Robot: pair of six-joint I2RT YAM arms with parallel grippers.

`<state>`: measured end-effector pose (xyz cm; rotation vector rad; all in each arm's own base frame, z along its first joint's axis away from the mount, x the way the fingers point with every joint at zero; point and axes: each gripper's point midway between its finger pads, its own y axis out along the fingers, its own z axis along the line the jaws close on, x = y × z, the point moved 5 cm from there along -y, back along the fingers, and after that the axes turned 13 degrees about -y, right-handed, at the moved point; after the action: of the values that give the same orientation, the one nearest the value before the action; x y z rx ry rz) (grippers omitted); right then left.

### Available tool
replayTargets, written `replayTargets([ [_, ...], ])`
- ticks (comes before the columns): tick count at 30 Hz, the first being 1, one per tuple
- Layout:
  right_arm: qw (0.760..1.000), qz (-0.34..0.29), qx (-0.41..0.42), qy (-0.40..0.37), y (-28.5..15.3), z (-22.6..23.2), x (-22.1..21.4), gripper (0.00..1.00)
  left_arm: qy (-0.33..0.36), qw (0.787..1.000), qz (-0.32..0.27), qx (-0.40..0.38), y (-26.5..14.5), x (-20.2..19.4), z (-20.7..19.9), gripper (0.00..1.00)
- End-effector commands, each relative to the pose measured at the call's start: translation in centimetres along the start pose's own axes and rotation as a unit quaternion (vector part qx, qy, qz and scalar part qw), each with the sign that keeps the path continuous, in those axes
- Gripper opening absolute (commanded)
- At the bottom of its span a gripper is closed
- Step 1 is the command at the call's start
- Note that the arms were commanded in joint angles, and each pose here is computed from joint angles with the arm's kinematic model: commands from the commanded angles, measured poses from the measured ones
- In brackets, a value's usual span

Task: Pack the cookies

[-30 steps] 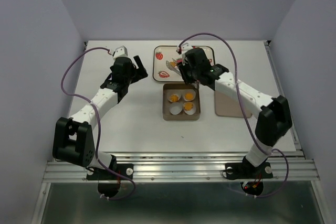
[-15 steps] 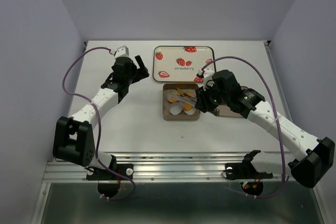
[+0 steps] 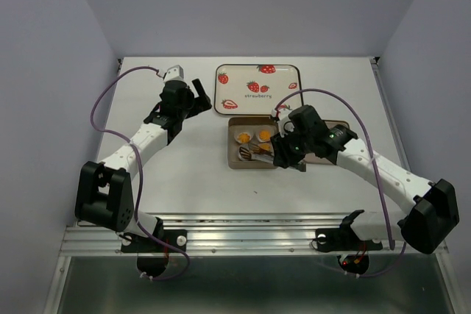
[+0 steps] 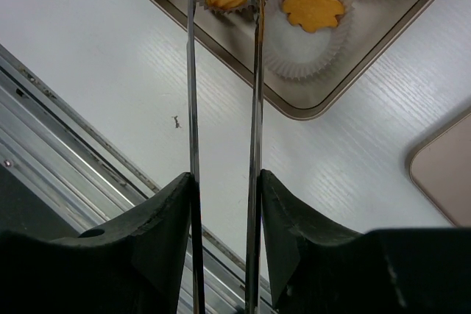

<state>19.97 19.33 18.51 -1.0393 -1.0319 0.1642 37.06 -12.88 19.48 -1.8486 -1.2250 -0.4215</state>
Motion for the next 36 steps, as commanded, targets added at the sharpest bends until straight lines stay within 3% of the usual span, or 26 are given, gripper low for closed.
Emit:
replayTargets([
  [1,0.999,-0.037,-0.002,-0.012,0.2,0.0,1.8,0.46,-0.006,0.999,-0.031,-0.032,-0.6,1.8,-1.9,0.99],
  [10,0.999,-0.039,-0.007,-0.011,0.6,-0.3,2.3,0.54,-0.004,0.999,-0.029,-0.035,-0.7,1.7,-1.9,0.99],
  [20,0.991,-0.11,-0.081,-0.01,-4.1,-1.2,5.4,0.52,-0.004,0.999,-0.029,-0.039,-0.8,1.8,-2.1,0.99],
  [24,0.976,-0.152,-0.157,0.011,-7.0,-2.5,7.1,0.49,-0.004,0.999,-0.03,-0.041,-0.9,1.8,-2.2,0.99],
  [30,0.948,-0.16,-0.27,0.045,-7.7,-5.8,8.7,0.49,-0.003,0.999,-0.034,-0.043,-1.2,2.1,-2.4,0.99],
  [33,0.931,-0.151,-0.318,0.096,-6.7,-9.9,9.3,0.48,0.002,0.998,-0.034,-0.044,-1.2,2.2,-2.4,0.99],
  [36,0.897,-0.14,-0.386,0.165,-5.9,-16.9,8.1,0.48,0.003,0.998,-0.034,-0.043,-1.1,2.3,-2.5,0.99],
])
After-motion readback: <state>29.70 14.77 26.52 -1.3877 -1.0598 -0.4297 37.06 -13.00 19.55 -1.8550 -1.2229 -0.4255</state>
